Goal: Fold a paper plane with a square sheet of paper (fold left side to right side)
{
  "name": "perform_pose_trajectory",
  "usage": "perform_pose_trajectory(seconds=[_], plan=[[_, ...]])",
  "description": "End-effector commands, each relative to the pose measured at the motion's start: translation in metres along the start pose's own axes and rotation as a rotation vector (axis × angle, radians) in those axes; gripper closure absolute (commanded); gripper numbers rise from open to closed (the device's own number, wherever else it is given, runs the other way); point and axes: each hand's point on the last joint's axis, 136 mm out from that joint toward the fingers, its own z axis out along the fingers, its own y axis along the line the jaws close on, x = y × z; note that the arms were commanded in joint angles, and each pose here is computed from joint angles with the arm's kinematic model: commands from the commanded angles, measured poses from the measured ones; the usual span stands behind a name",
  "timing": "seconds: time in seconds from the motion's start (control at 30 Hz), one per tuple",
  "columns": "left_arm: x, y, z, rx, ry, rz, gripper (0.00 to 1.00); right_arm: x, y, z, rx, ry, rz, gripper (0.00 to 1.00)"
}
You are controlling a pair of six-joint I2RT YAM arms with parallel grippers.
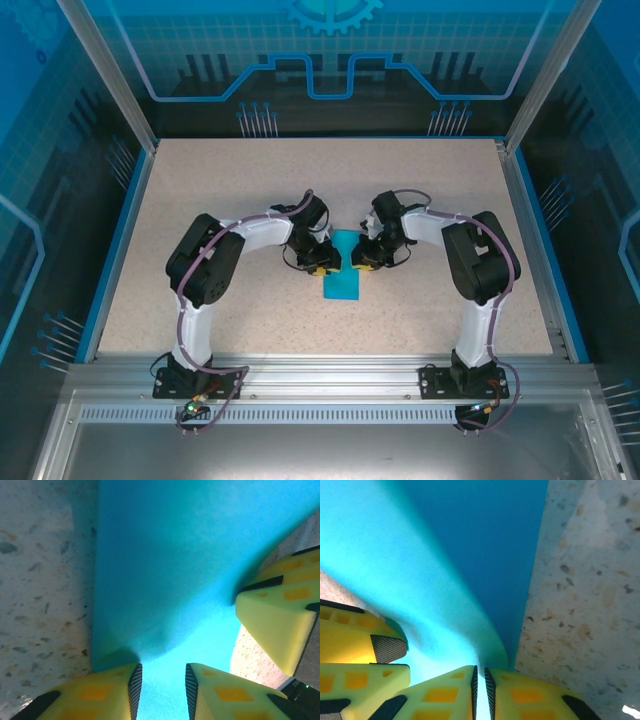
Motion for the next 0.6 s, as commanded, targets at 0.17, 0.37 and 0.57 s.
perform_pose_trajectory(seconds=[0.17, 0.37, 0.57], plan=[[0.023, 0.025, -0.009, -0.029, 0.032, -0.065, 0.63, 0.018, -0.028, 0.02, 0.109, 0.077, 0.034, 0.83], [0.007, -0.002, -0.04, 0.093, -0.033, -0.035, 0.6, 0.017, -0.025, 0.02, 0.1, 0.077, 0.028, 0.83], [-0.013, -0.03, -0.042, 0.194, -0.051, -0.004, 0.6, 0.017, -0.024, 0.021, 0.1, 0.078, 0.026, 0.83]])
